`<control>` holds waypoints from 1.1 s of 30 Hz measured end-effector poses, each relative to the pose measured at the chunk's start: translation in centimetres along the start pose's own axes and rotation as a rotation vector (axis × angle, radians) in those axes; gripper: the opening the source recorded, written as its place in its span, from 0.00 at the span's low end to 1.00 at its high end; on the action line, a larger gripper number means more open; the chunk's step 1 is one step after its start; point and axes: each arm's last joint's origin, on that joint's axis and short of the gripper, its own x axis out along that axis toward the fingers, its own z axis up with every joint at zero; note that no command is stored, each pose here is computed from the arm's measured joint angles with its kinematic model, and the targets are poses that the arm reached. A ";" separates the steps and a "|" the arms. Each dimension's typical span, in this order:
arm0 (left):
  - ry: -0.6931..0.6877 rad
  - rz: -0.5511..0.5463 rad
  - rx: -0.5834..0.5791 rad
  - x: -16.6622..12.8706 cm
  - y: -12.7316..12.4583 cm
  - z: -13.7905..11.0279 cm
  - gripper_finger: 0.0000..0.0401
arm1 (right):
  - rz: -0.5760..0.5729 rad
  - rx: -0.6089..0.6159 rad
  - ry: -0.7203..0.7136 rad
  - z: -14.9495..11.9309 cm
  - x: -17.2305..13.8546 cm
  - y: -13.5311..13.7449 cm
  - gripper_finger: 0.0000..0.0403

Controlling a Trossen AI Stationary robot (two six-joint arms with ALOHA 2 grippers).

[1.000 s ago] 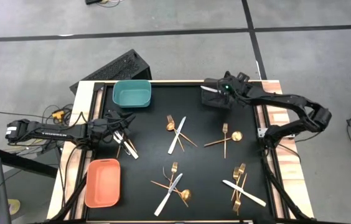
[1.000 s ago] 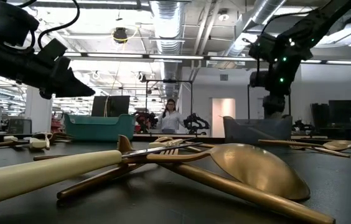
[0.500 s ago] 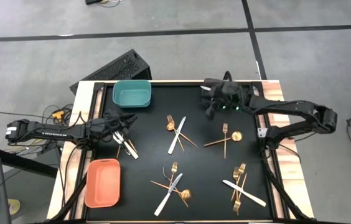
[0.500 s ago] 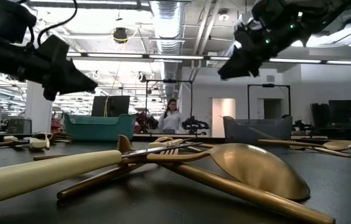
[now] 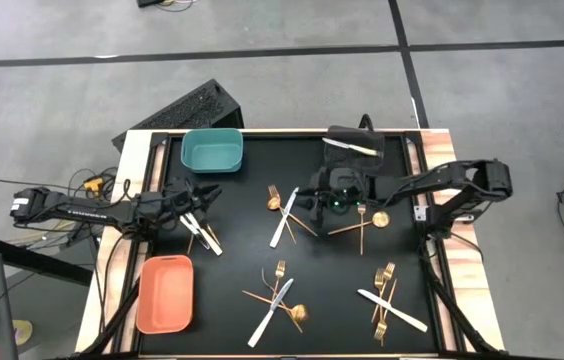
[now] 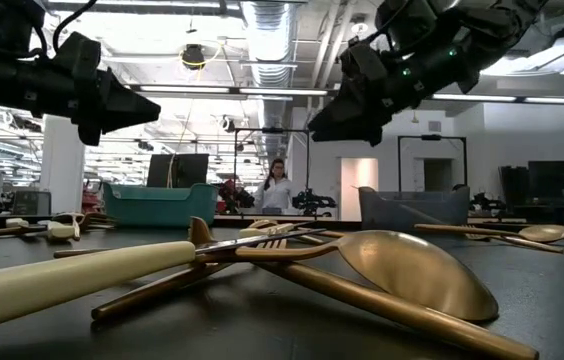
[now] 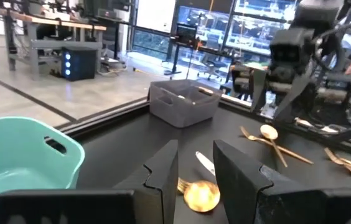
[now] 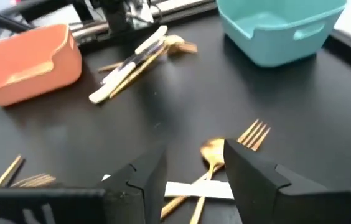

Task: Sort silverware by color (type)
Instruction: Put the gold spoon into the green bin

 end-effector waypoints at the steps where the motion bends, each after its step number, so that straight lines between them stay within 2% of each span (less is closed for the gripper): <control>1: -0.001 -0.006 -0.001 0.0 0.0 0.0 0.22 | 0.002 0.006 0.005 -0.1 0.0 0.2 0.44; 8: 0.027 -0.041 0.007 0.3 -0.2 -0.3 0.22 | -0.012 -0.007 0.034 -0.2 -0.9 1.7 0.40; 11: 0.034 -0.040 0.007 0.6 -0.3 -0.5 0.22 | -0.071 -0.026 0.068 -0.2 -2.1 1.9 0.39; 18: 0.086 -0.027 0.033 2.0 -1.0 -1.1 0.22 | -0.191 -0.029 0.249 -1.7 -4.6 2.7 0.37; 25: 0.088 -0.018 0.113 4.4 -2.2 -0.9 0.22 | -0.273 -0.024 0.248 -2.3 -6.0 3.8 0.37; 27: 0.116 -0.007 0.168 5.1 -2.5 -1.1 0.22 | -0.289 -0.003 0.252 -3.1 -6.3 3.8 0.37; 30: 0.140 0.005 0.226 6.4 -2.9 -1.2 0.22 | -0.321 0.093 0.269 -4.6 -6.9 3.4 0.37; 33: 0.165 -0.049 0.262 7.8 -3.1 -1.1 0.22 | -0.329 0.191 0.255 -5.7 -7.6 3.5 0.37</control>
